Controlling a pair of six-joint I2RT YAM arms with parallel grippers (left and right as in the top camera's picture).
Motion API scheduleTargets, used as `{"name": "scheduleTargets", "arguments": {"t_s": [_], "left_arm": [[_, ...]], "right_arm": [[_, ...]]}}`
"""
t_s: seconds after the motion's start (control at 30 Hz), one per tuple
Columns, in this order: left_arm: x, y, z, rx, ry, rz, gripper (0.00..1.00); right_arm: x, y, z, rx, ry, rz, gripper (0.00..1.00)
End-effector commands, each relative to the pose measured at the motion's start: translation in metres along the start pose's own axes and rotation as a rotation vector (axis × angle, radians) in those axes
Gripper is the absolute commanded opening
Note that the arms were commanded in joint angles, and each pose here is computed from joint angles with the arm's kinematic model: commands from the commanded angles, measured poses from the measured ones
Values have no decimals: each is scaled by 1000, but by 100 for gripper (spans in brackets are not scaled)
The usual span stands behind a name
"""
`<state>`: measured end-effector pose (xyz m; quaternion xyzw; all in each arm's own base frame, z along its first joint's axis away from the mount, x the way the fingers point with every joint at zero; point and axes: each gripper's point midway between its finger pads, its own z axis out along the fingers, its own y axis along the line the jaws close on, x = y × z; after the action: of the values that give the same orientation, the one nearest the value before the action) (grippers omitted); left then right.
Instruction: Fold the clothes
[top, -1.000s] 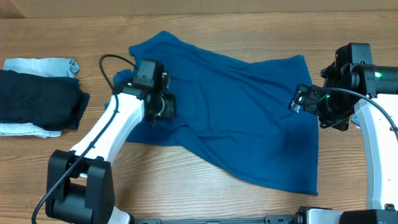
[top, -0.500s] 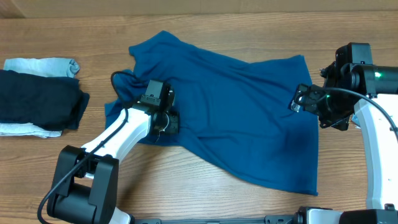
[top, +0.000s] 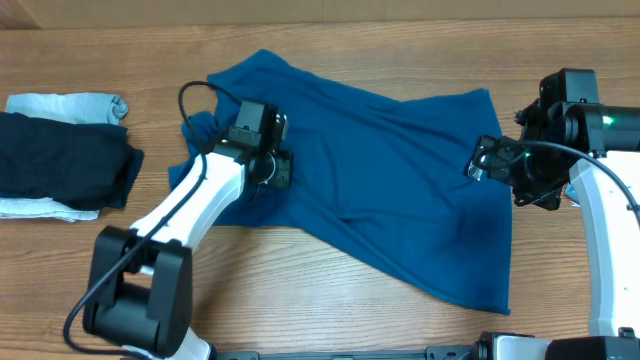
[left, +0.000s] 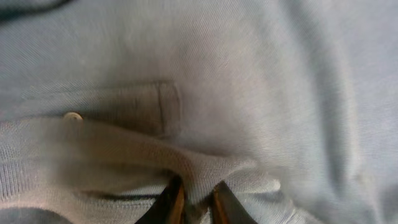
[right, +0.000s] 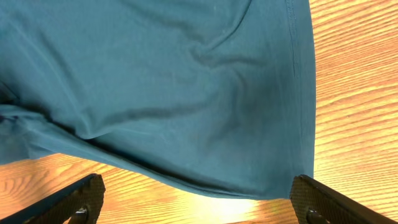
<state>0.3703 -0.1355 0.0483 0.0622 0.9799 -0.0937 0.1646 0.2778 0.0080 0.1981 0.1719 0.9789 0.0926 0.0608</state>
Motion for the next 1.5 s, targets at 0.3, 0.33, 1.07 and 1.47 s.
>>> {"name": "scheduleTargets", "arguments": {"t_s": [0.3, 0.33, 1.07, 1.47], "left_arm": [[43, 17, 1, -77, 193, -48, 30], [42, 17, -2, -80, 189, -57, 29], [117, 86, 4, -217, 293, -429, 20], [166, 154, -25, -267, 413, -953, 4]], "right_arm": [[-2, 2, -2, -3, -15, -10, 100], [-2, 2, -2, -3, -15, -10, 100], [-1, 1, -2, -2, -12, -10, 100], [-2, -17, 6, 91, -18, 95, 100]]}}
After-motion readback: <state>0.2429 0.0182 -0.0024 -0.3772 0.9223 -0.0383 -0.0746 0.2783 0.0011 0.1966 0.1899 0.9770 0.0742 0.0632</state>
